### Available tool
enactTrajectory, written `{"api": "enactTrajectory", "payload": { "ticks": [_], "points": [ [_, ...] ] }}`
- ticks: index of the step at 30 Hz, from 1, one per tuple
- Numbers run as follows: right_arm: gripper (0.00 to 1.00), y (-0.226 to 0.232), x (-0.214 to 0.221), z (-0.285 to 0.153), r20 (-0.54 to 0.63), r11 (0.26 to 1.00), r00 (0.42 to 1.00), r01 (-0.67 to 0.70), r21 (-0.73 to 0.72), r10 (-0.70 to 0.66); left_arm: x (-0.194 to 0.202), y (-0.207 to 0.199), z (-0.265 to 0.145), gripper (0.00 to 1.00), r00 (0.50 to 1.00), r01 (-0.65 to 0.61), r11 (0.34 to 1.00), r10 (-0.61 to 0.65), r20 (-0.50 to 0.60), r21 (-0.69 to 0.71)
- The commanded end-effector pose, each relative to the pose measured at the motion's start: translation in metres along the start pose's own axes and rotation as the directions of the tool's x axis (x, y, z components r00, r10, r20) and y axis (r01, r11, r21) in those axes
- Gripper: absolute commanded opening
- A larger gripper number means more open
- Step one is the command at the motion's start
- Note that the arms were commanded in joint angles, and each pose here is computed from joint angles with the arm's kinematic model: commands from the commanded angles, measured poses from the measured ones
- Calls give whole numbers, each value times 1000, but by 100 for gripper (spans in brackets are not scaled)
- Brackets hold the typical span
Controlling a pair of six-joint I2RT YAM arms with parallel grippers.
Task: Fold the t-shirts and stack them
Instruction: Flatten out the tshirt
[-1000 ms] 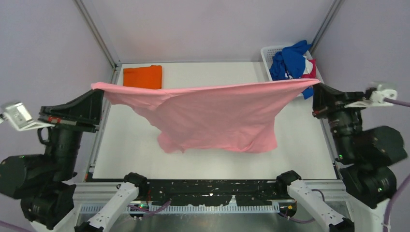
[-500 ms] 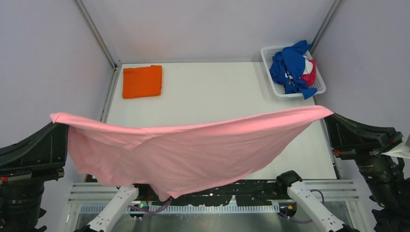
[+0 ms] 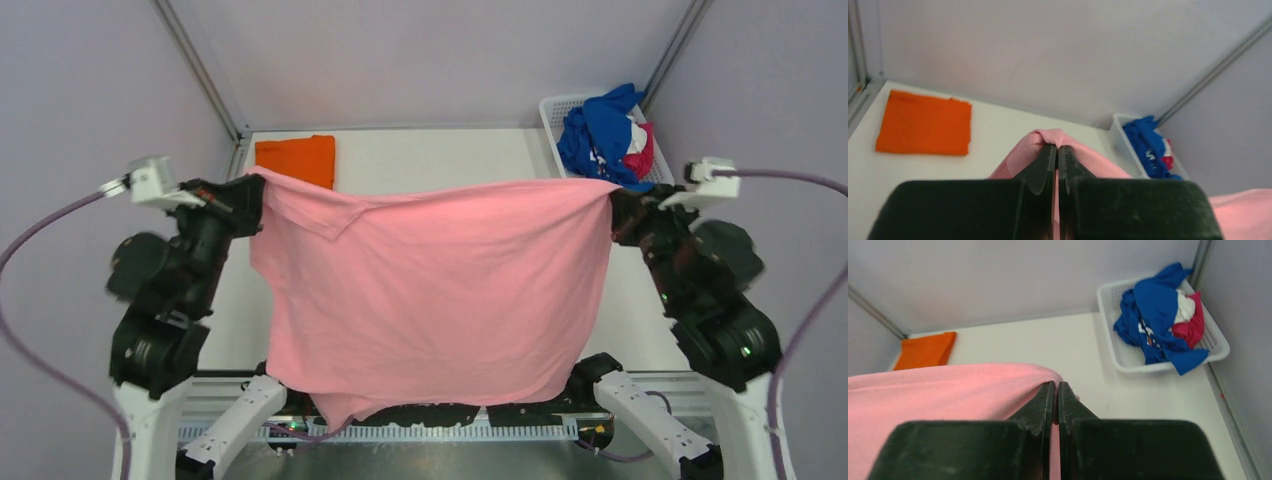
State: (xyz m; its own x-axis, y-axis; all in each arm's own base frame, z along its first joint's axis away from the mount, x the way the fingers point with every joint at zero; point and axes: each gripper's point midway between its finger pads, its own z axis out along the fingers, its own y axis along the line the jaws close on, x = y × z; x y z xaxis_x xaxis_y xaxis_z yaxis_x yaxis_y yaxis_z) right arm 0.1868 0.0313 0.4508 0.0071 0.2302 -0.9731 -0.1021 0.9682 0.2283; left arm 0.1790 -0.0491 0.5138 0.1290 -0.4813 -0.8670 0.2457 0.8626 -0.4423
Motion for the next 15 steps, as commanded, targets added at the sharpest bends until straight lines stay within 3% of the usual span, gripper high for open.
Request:
{"api": "enactTrajectory", "payload": {
  "ticks": [1,4,6,7,8,11,12,13,15],
  "points": [
    [5,-36,62,79,-150,955,988,73,287,-30,85,67,78,0,985,-103,954,59,-160,-281],
    [5,-50,110,121,-266,918,962,152,366,-53,155,104,124,0,939,-212,902,82,-334,-376],
    [5,-57,161,162,-392,908,918,208,363,-53,202,128,152,0,888,-277,869,68,-455,-410],
    [5,-57,169,176,-398,912,916,203,358,-47,224,138,167,0,862,-299,857,55,-504,-419],
    [6,-63,199,195,-462,908,886,226,354,-40,252,149,179,0,824,-322,847,31,-566,-423],
    [13,-76,245,245,-510,912,860,201,358,11,332,175,219,0,685,-325,858,-76,-725,-397],
    [20,-77,266,267,-543,918,839,197,344,24,344,179,236,16,662,-300,867,-111,-742,-398],
    [42,-79,275,277,-565,921,824,192,339,36,356,181,247,39,627,-274,877,-147,-765,-394],
    [67,-83,291,300,-613,913,789,222,344,39,363,177,269,73,588,-217,893,-203,-783,-394]
  ]
}}
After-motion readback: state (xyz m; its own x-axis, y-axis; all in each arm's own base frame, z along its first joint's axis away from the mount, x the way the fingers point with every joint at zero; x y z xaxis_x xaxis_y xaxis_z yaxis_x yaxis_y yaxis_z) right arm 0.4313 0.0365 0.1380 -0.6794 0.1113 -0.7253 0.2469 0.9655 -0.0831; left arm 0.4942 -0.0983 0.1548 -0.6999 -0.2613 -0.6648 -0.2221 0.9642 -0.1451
